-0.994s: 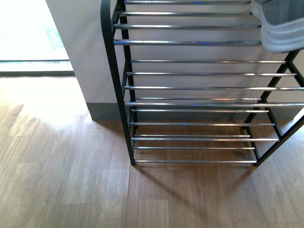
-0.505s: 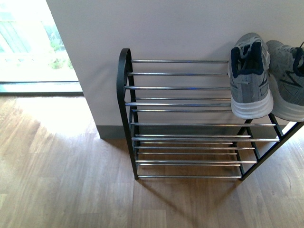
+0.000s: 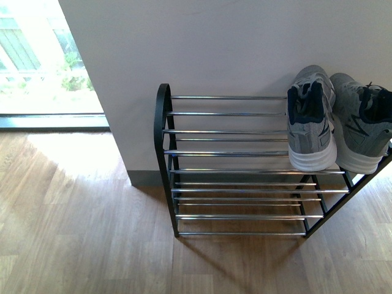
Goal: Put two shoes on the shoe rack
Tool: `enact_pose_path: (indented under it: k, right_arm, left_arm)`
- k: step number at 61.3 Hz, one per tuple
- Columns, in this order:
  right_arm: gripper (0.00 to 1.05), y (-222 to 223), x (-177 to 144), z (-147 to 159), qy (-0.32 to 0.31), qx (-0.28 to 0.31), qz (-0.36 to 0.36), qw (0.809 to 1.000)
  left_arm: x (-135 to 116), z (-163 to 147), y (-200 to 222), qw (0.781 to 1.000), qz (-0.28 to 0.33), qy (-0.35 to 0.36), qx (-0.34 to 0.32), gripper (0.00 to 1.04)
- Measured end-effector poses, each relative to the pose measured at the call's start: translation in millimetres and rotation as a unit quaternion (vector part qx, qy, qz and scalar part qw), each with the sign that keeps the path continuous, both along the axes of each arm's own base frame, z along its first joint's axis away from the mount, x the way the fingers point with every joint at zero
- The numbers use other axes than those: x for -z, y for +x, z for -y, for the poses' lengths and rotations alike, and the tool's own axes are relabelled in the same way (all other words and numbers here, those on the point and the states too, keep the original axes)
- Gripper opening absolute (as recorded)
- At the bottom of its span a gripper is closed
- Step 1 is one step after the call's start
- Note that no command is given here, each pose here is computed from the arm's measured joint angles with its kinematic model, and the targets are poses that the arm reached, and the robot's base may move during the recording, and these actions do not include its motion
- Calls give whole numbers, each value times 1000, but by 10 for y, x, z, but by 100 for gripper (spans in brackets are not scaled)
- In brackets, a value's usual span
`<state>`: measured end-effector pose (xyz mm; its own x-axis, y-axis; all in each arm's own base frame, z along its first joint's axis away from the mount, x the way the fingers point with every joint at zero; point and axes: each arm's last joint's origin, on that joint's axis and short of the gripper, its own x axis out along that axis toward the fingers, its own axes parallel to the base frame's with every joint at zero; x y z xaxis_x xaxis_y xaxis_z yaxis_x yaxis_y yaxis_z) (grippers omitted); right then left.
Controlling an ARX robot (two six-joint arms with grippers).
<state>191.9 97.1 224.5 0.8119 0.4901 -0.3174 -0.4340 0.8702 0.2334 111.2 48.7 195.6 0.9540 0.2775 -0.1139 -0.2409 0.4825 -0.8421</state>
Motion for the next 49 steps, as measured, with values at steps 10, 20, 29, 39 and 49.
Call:
enact_pose_path:
  k: [10, 20, 29, 39, 49]
  right_arm:
    - [1, 287, 114, -595, 2, -9, -52, 999]
    - [1, 631, 452, -1099, -22, 12, -107, 994]
    - [1, 990, 826, -1337, -66, 60, -130, 988]
    - [1, 1332, 1254, -1452, -108, 92, -160, 977]
    - [1, 1766, 1659, -1394, -144, 145, -173, 964]
  left_arm:
    - [0, 0, 0, 1000, 0, 0, 0, 2]
    - [0, 0, 0, 1000, 0, 0, 0, 2]
    - [0, 0, 0, 1000, 0, 0, 0, 2]
    - [0, 0, 0, 1000, 0, 0, 0, 2]
    - [0, 0, 0, 1000, 0, 0, 0, 2]
